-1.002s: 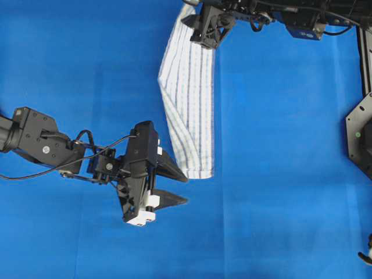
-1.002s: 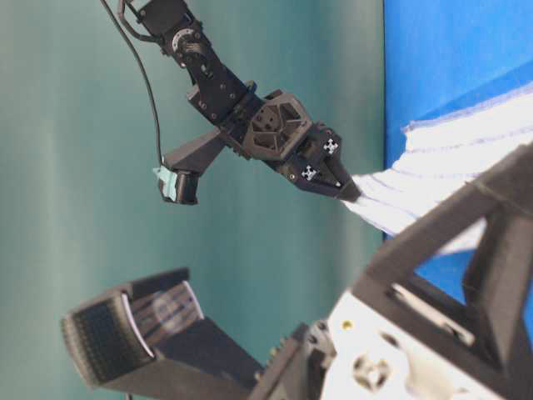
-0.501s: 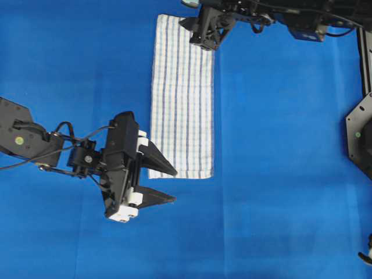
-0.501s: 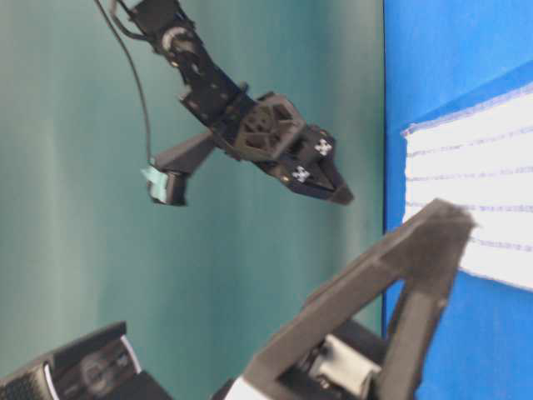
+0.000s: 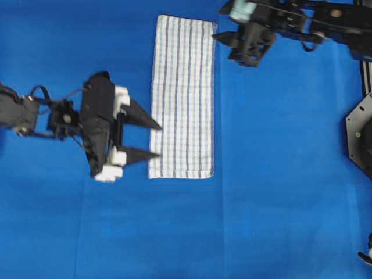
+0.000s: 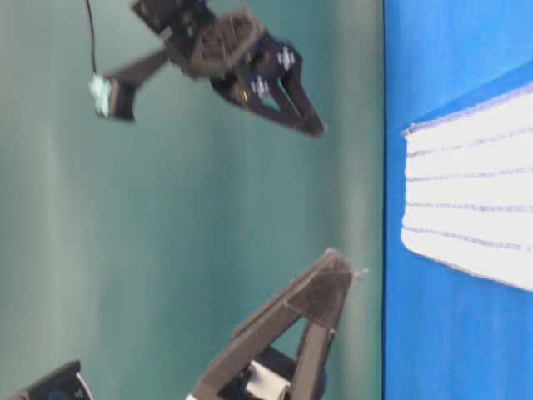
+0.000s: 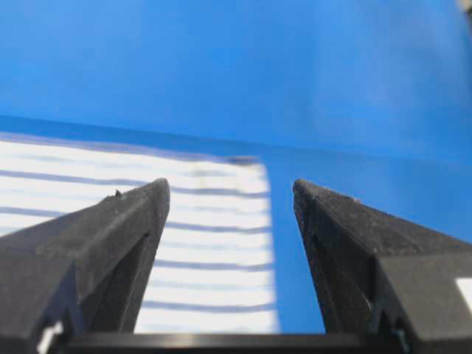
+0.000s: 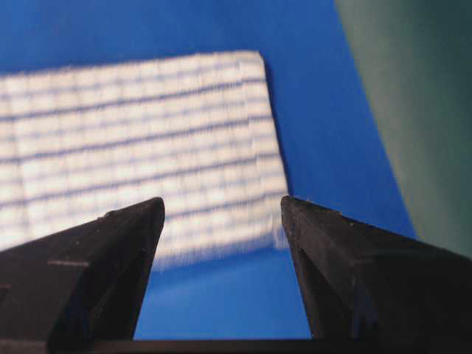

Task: Fold the blue towel.
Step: 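Move both grippers to the top end of the vertical strip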

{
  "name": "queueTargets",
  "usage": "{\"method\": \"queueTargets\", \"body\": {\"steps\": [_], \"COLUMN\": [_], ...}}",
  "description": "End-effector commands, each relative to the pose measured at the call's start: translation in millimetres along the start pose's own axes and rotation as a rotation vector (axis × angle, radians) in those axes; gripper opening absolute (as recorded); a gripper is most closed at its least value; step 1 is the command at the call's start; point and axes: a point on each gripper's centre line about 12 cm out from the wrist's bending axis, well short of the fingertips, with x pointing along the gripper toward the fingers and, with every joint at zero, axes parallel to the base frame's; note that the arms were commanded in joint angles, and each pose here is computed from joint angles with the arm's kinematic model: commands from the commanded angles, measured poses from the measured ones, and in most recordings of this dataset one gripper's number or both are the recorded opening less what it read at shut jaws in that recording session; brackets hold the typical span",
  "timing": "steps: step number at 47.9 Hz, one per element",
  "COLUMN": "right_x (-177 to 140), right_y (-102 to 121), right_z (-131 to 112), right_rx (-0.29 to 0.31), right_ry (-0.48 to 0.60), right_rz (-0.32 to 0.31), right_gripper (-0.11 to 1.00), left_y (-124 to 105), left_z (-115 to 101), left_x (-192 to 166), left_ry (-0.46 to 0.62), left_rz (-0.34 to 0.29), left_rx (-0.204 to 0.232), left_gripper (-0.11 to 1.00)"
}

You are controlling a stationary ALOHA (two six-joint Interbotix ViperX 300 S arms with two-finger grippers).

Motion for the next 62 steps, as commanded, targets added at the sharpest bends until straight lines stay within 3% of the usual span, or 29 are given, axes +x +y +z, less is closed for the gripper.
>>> {"method": "queueTargets", "body": {"steps": [1, 16, 29, 37, 51, 62], "right_x": [-21, -73, -101, -102, -93, -74], "right_y": [0, 7, 30, 42, 44, 32], "right_z": [3, -30, -45, -58, -62, -53], "right_rx": [0.015, 0.062, 0.075, 0.087, 0.089, 0.099], "right_ry": [-0.058, -0.122, -0.142, -0.108, -0.086, -0.1], "right_rz": [0.001, 0.022, 0.1, 0.14, 0.144, 0.102], "right_gripper": [0.77, 0.77, 0.77, 0.77, 0.77, 0.77], "left_y": [16, 71, 88, 90, 91, 105], "left_z": [11, 1, -17, -27, -27, -19], "left_x": [-9, -35, -62, -76, -81, -69], "left_ry": [-0.041, -0.041, -0.032, -0.035, -0.047, -0.045], "left_rz": [0.039, 0.192, 0.255, 0.272, 0.277, 0.31], "left_rx": [0.015, -0.025, -0.058, -0.069, -0.075, -0.081], "left_gripper": [0.61, 0.61, 0.61, 0.61, 0.61, 0.61]}}
